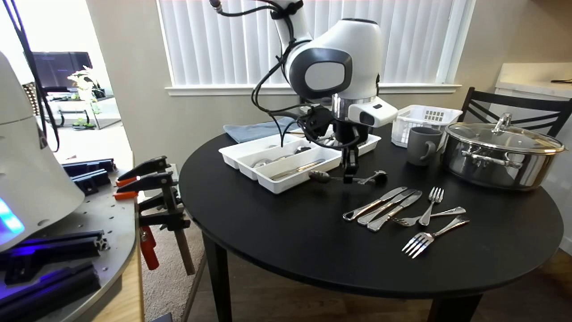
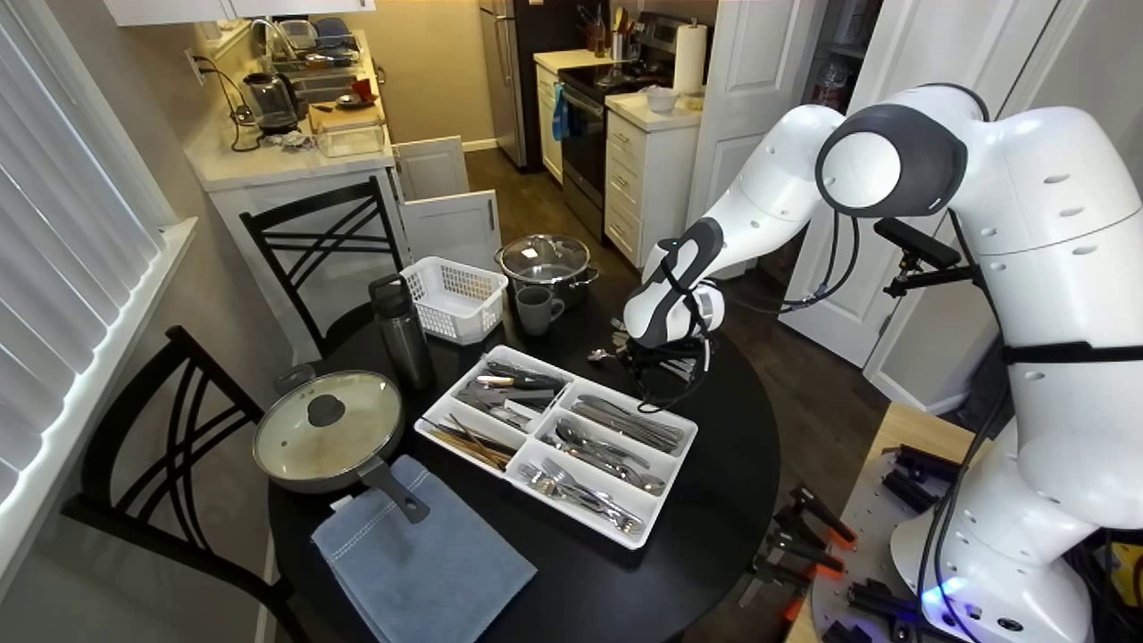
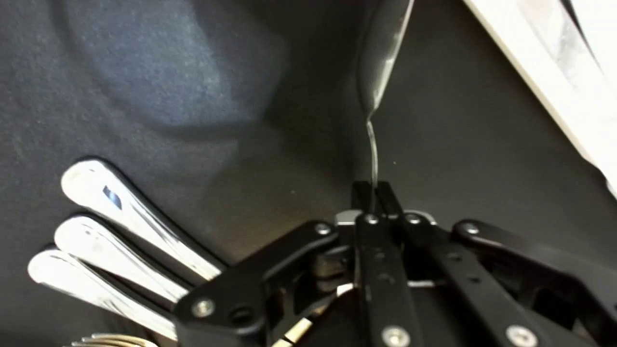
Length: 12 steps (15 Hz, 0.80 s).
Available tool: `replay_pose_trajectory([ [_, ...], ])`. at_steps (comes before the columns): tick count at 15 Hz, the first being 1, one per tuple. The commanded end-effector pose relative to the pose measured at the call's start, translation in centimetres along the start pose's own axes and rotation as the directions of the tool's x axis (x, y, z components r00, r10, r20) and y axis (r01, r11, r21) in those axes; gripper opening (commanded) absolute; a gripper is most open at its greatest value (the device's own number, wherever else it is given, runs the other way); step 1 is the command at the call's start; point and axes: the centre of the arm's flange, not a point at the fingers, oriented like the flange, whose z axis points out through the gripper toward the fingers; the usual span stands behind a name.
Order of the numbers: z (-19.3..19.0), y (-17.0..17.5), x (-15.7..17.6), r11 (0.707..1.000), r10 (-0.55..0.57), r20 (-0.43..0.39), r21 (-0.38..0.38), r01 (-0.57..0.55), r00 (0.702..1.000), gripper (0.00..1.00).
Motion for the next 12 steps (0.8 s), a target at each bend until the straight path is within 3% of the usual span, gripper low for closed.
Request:
replay_pose_trajectory([
  [1, -3.1, -0.7, 0.3, 0.994, -0.104, -0.054, 0.011, 0.105, 0.993, 0.00],
  [12, -5.4, -1.1, 0.7, 0.970, -0.239, -0.089, 0.025, 0.242, 0.967, 0.00],
])
